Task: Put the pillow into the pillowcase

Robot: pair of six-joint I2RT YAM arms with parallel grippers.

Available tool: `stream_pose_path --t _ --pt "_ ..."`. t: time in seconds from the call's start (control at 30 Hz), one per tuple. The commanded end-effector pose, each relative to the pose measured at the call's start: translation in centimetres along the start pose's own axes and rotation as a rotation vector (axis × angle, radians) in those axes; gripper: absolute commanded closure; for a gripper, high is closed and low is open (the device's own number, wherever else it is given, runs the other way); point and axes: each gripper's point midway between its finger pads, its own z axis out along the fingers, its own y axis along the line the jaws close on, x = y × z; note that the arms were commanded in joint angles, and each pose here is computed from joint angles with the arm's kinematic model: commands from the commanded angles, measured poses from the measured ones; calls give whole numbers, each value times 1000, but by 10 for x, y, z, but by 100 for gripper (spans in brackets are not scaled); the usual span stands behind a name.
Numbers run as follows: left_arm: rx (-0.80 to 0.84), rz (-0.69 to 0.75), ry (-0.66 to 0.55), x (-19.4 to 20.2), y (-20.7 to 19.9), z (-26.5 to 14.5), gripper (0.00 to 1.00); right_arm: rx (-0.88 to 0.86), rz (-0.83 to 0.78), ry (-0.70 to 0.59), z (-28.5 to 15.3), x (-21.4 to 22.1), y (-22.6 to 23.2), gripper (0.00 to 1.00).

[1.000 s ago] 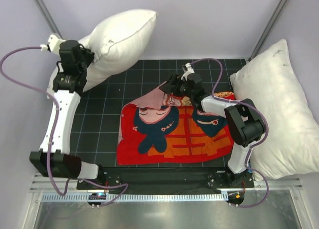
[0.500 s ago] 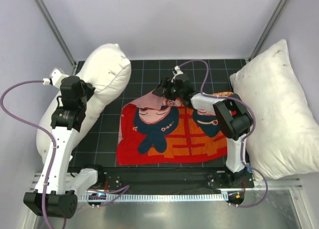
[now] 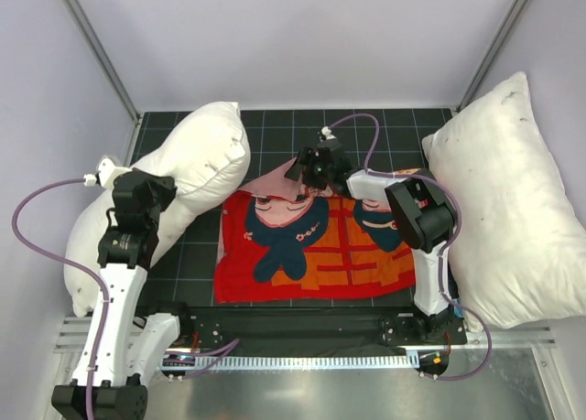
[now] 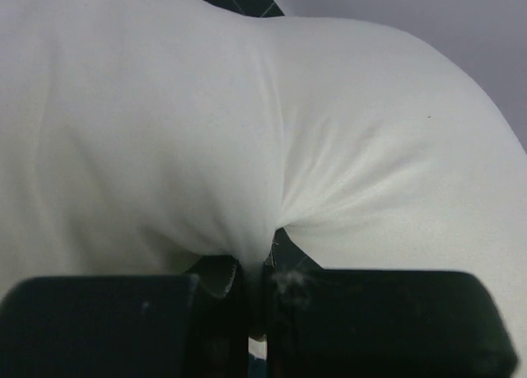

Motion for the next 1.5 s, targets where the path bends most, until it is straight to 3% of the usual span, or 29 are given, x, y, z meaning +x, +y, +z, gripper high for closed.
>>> stream_pose_path --t 0.0,0.17,0.3,0.47,0.57,0.63,0.77,0.83,0.87,0.9,0.93,1.0,1.03,1.1,1.33,1.47 --pt "-13 -58 -62 -20 9 8 100 39 -15 -71 -26 -19 4 25" --pt "36 -40 -24 -18 2 3 100 -8 -10 -41 -19 -12 9 27" --pt "61 46 -4 -19 -2 -9 100 -122 -4 -40 -12 -20 35 37" --pt "47 167 15 -22 0 -12 100 -241 23 1 4 -18 57 38" --pt "-3 209 19 -23 11 -15 100 -306 24 -21 8 -29 72 54" --pt "10 203 -9 -25 12 -21 99 -336 6 -38 7 -46 88 60" --pt "-3 211 -41 -25 21 -24 100 -417 -25 -96 -2 -78 120 87" --pt "-29 216 -44 -25 27 -24 100 -478 -40 -130 -3 -102 138 89" --pt "-33 216 -42 -24 28 -23 100 -528 -52 -162 -7 -122 157 87" --pt "-30 213 -47 -26 27 -24 100 -535 -41 -156 4 -125 151 77" --pt "-32 213 -49 -26 28 -24 100 -575 -20 -133 5 -127 157 62" --pt "-38 216 -54 -27 29 -24 100 -659 -15 -146 -2 -147 177 45" --pt "-46 219 -56 -27 31 -24 100 -685 14 -111 -2 -143 176 24" --pt "-52 225 -62 -27 33 -25 100 -692 8 -118 -8 -142 175 6" --pt "-62 232 -95 -33 37 -32 100 -616 -66 -109 -57 -118 155 5" --pt "-68 236 -133 -41 38 -40 100 -466 -118 -53 -85 -72 113 6"
